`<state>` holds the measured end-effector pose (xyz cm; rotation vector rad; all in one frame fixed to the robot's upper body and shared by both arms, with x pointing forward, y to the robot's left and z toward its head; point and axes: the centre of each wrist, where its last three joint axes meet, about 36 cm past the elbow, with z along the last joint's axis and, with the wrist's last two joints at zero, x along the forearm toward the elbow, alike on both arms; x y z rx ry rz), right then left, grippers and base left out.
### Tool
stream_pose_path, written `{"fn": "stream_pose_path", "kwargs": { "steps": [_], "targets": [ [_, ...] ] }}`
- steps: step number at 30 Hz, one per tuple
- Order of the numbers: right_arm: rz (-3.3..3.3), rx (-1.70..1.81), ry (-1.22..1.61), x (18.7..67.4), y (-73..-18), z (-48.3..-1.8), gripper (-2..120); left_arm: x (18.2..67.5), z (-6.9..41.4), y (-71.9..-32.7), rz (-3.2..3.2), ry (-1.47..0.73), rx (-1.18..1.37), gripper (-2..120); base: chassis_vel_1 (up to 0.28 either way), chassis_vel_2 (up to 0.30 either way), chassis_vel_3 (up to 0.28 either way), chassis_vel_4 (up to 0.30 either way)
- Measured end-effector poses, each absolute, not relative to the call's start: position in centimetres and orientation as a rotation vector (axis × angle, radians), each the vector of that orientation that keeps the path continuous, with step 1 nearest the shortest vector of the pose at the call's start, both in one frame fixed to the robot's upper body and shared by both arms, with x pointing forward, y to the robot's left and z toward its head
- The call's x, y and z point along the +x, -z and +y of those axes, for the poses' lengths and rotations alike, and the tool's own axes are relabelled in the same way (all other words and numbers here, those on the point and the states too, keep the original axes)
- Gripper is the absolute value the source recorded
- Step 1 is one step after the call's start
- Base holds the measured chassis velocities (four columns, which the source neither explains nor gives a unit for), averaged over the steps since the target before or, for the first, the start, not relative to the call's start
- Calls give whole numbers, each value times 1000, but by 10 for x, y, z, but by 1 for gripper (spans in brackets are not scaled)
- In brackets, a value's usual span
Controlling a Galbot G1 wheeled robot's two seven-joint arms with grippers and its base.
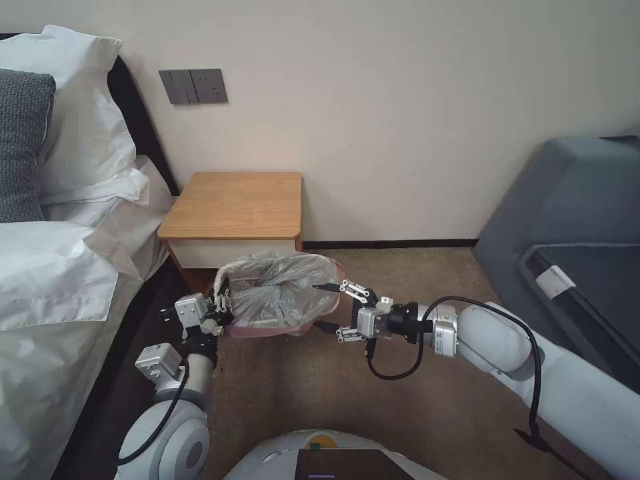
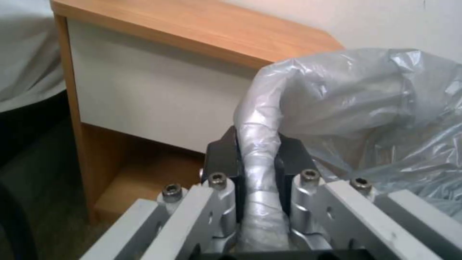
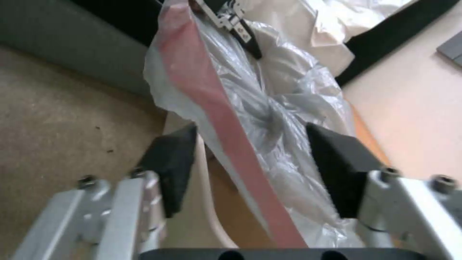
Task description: Pick up the garbage bag from the table and place it over the trash can.
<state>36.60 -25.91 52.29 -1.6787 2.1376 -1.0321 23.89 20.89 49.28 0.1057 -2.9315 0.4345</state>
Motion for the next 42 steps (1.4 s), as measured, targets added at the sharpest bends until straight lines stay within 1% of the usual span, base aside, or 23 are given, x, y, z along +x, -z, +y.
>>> {"fn": "stream_pose_path", "kwargs": {
  "steps": [1, 2, 3, 4, 5, 6, 7, 8, 9, 10, 12, 13, 15, 23, 32, 42],
  "targets": [
    [2138, -1679, 1032, 366, -523, -259, 53, 239, 209, -493, -2931, -435, 106, 9, 0, 0, 0, 0],
    [2137, -1680, 1031, 366, -523, -259, 51, 239, 209, -493, -2931, -435, 105, 9, 0, 0, 0, 0],
    [2137, -1681, 1029, 366, -524, -260, 43, 239, 209, -493, -2931, -434, 105, 9, 0, 0, 0, 0],
    [2138, -1681, 1028, 366, -524, -260, 42, 239, 209, -493, -2931, -434, 105, 9, 0, 0, 0, 0],
    [2140, -1680, 1026, 366, -524, -260, 36, 239, 209, -493, -2931, -433, 105, 9, 0, 0, 0, 0],
    [2140, -1680, 1026, 366, -524, -260, 36, 239, 209, -493, -2931, -433, 105, 9, 0, 0, 0, 0],
    [2144, -1680, 1024, 365, -523, -261, 29, 239, 209, -493, -2931, -432, 105, 9, 0, 0, 0, 0],
    [2147, -1681, 1023, 365, -523, -261, 25, 239, 209, -493, -2932, -431, 106, 9, 0, 0, 0, 0],
    [2147, -1681, 1023, 365, -523, -261, 25, 239, 209, -493, -2932, -431, 106, 9, 0, 0, 0, 0],
    [2151, -1684, 1019, 363, -522, -262, 18, 239, 209, -493, -2932, -430, 106, 9, 0, 0, 0, 0],
    [2155, -1684, 1016, 361, -522, -262, 11, 239, 209, -493, -2932, -426, 106, 9, 0, 0, 0, 0],
    [2155, -1684, 1016, 361, -522, -262, 11, 239, 209, -493, -2932, -426, 106, 9, 0, 0, 0, 0],
    [2160, -1684, 1015, 358, -522, -264, 0, 238, 209, -493, -2932, -423, 106, 9, 0, 0, 0, 0],
    [2158, -1689, 1008, 350, -524, -265, 0, 239, 209, -493, -2936, -417, 110, 9, 0, 0, 0, 0],
    [2159, -1820, 886, 346, -532, -267, 0, 238, 211, -497, -2950, -419, 117, 9, 0, 0, 0, 0],
    [2159, -1809, 977, 354, -535, -279, 0, 236, 210, -503, -2947, -476, 112, 9, 0, 0, 0, 0]
  ]
}}
